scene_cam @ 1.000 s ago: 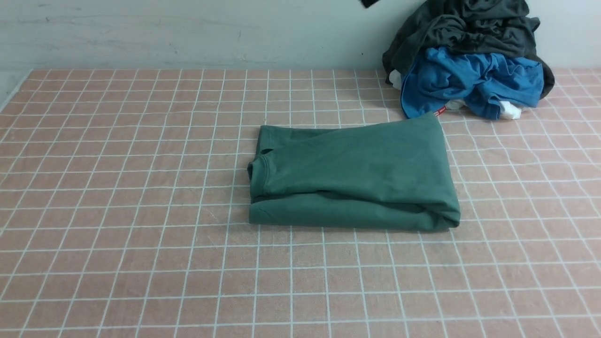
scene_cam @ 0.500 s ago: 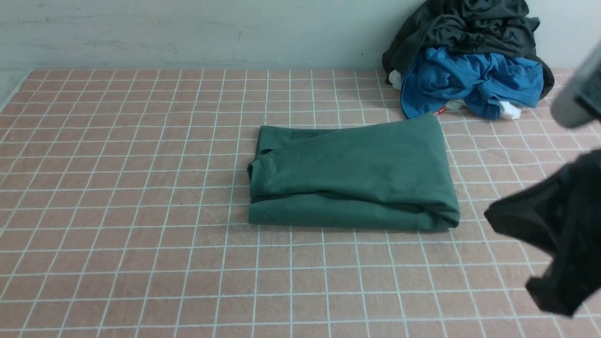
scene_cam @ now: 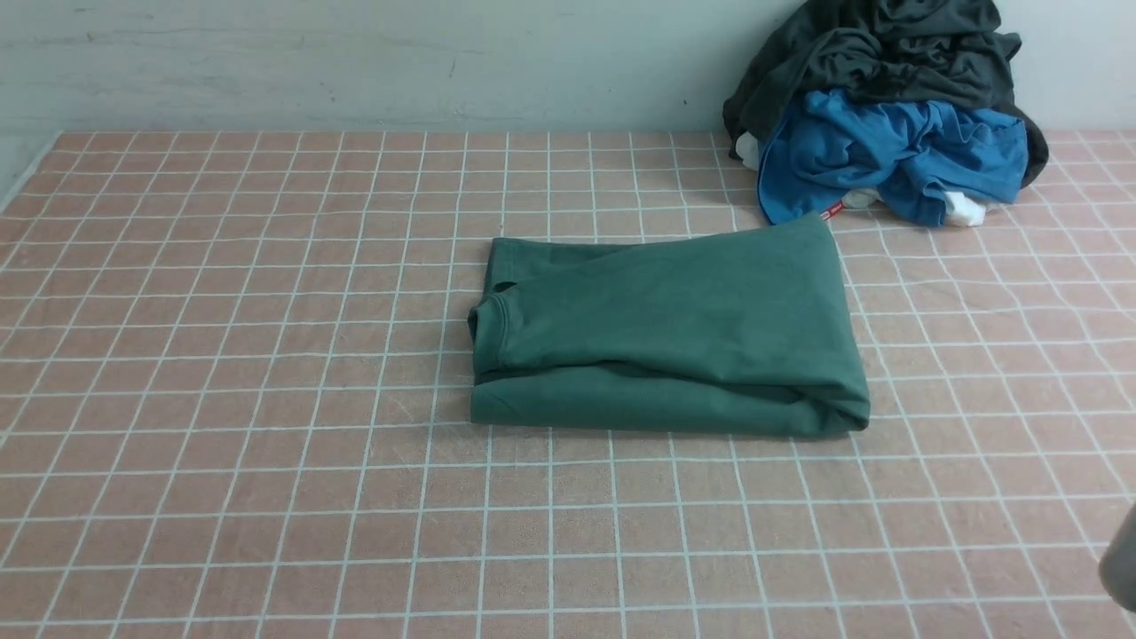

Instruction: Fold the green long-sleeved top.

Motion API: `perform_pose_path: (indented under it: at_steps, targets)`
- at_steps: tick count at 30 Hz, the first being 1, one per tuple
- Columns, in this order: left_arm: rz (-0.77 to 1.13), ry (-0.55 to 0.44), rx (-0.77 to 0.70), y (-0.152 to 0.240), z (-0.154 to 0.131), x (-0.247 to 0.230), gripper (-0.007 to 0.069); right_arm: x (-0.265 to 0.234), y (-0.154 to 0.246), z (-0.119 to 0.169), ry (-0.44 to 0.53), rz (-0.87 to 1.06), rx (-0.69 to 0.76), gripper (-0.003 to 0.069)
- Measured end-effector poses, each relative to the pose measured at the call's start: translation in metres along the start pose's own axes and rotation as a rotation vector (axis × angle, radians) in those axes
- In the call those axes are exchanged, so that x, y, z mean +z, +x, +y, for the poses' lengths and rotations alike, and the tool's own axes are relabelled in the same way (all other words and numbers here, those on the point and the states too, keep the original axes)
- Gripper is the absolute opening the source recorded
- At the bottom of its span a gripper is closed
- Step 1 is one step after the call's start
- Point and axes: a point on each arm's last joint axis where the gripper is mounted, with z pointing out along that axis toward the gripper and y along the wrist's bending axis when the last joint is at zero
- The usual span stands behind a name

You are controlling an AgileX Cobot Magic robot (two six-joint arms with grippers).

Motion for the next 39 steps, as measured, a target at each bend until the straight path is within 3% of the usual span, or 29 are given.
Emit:
perform_pose_path:
  at_steps: [6,10,16,24,32,39]
  targets:
    - [0.0,0.0,0.001,0.0,0.0,0.0,-0.0003,0.001,0.023,0.001,-0.018,0.117,0.007,-0.0014]
    - [0.0,-0.001,0.001,0.0,0.0,0.0,-0.0003,-0.017,0.034,0.0,0.007,0.037,-0.006,-0.0014]
    - [0.0,-0.001,0.001,0.0,0.0,0.0,-0.0003,-0.059,0.06,-0.007,0.2,-0.251,0.014,-0.0014]
    - [0.0,-0.001,0.001,0.0,0.0,0.0,-0.0003,-0.073,0.076,-0.008,0.417,-0.362,0.141,-0.0014]
    - [0.0,-0.001,0.001,0.0,0.0,0.0,-0.0003,-0.075,0.081,-0.006,0.496,-0.393,0.203,-0.0014]
    - [0.0,-0.001,0.001,0.0,0.0,0.0,-0.0003,-0.098,0.057,-0.004,0.567,-0.883,0.098,-0.0014]
